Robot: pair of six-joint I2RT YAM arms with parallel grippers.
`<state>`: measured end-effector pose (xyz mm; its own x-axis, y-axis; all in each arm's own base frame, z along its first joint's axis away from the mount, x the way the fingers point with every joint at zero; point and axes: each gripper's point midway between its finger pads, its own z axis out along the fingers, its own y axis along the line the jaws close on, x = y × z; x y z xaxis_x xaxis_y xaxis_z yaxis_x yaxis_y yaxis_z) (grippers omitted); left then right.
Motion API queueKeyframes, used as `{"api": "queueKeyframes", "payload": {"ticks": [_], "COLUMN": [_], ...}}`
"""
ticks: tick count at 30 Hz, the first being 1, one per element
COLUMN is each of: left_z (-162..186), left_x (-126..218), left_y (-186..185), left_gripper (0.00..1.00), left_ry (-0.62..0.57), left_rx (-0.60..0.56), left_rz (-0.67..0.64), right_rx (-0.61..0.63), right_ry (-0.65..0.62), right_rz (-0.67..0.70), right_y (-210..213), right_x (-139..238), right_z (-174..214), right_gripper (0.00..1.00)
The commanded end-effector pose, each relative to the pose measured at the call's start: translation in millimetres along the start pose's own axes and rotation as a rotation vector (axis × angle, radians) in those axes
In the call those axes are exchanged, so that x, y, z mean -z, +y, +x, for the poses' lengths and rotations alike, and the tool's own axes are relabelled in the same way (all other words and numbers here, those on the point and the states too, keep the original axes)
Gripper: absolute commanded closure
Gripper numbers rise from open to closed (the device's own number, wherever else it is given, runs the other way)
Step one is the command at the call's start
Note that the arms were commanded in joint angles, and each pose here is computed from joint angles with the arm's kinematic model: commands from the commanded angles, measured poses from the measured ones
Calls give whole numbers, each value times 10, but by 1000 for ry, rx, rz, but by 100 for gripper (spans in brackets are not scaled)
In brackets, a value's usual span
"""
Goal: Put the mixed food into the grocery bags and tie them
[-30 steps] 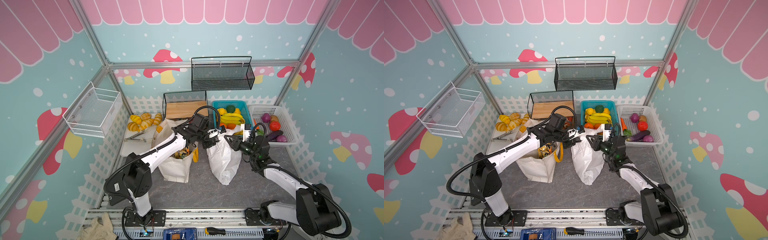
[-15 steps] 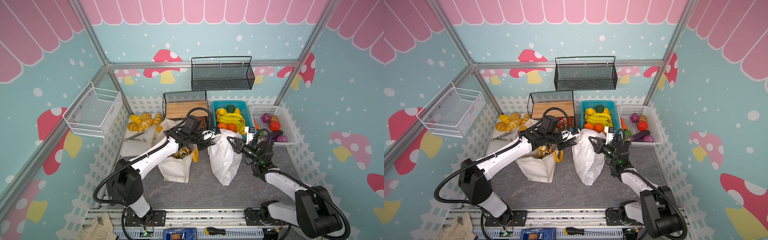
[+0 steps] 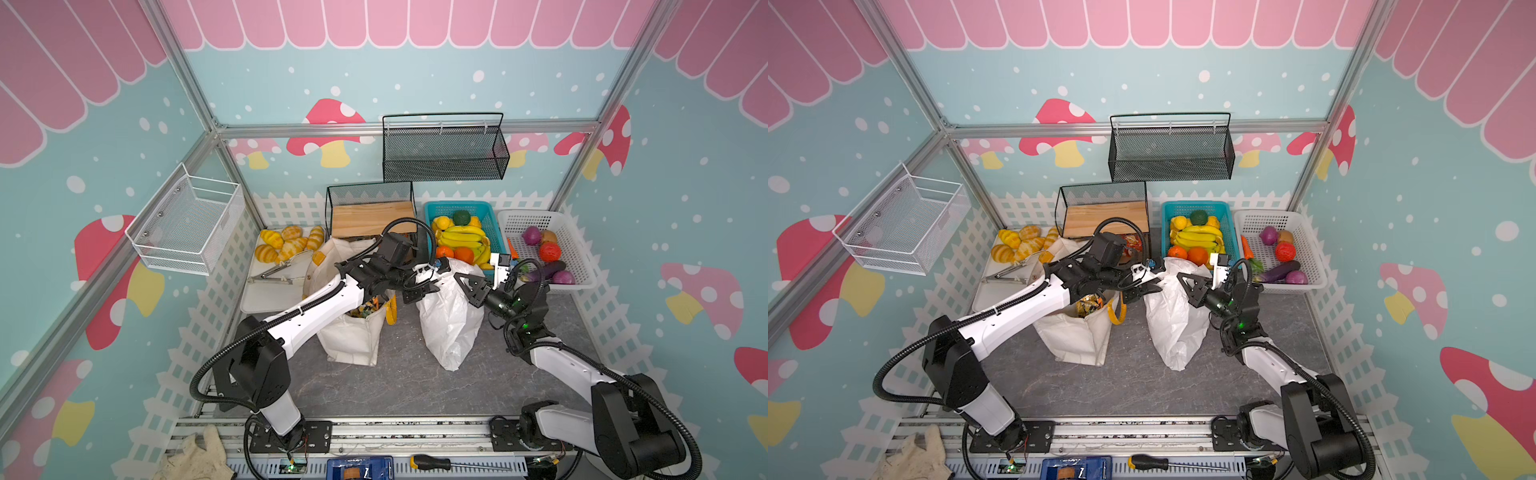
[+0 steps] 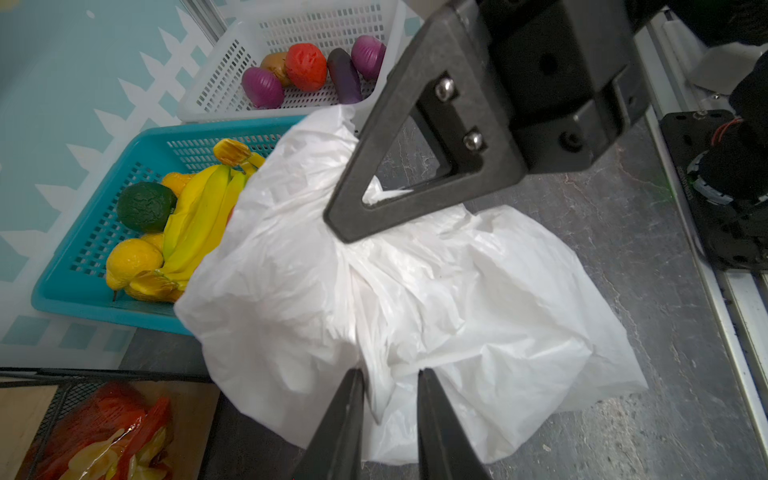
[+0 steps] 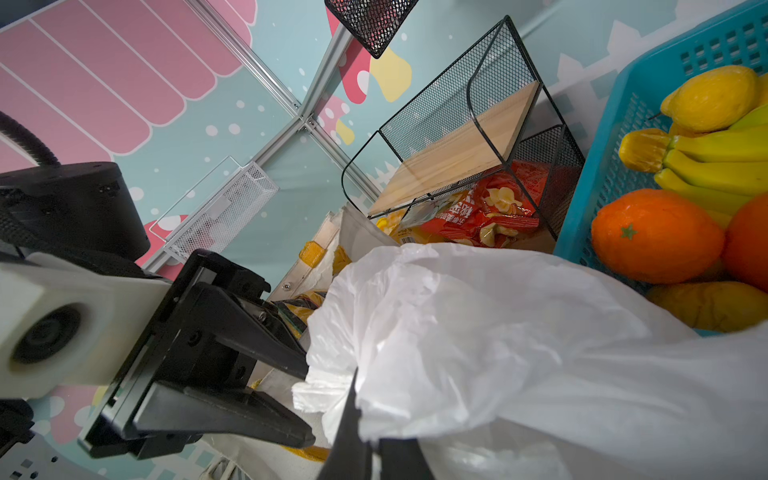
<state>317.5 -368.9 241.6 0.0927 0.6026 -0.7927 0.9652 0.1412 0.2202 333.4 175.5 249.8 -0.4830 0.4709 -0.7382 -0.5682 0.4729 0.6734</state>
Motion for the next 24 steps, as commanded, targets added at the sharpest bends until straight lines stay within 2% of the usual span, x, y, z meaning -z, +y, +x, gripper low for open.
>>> {"api": "queueKeyframes", "payload": {"ticks": [1, 6, 9, 10, 13, 15, 19, 23, 24], "left_z": [-141, -158, -148, -144, -91, -65, -49, -43, -34], "left_x": [-30, -49, -19, 1, 49, 63, 61, 46, 43], "left_y": [51, 53, 69, 79, 102, 81, 21, 19, 19], "left_gripper": [82, 99, 100, 100, 100, 100, 100, 100, 100], "left_ry": [-28, -29, -25, -29, -47, -62, -82, -92, -91], "left_rx": [-16, -11, -7, -6, 11, 13, -21, -39, -40], "left_rz": [-9, -10, -25, -31, -31, -19, -5, -8, -7], "right_rx": [20, 31, 55, 68, 92, 94, 91, 37, 18], "right_ry": [-29, -29, -29, -30, -53, -91, -165, -191, -194], "right_rz": [-29, -14, 11, 27, 90, 143, 221, 234, 234], "right_y": [97, 67, 26, -2, -139, -249, -351, -396, -424], "right_x": [36, 38, 50, 65, 229, 420, 684, 681, 661], "right_z": [-75, -69, -73, -82, -147, -219, -379, -456, -465], "right_gripper": [100, 100, 100, 95, 69, 57, 45, 40, 34]}}
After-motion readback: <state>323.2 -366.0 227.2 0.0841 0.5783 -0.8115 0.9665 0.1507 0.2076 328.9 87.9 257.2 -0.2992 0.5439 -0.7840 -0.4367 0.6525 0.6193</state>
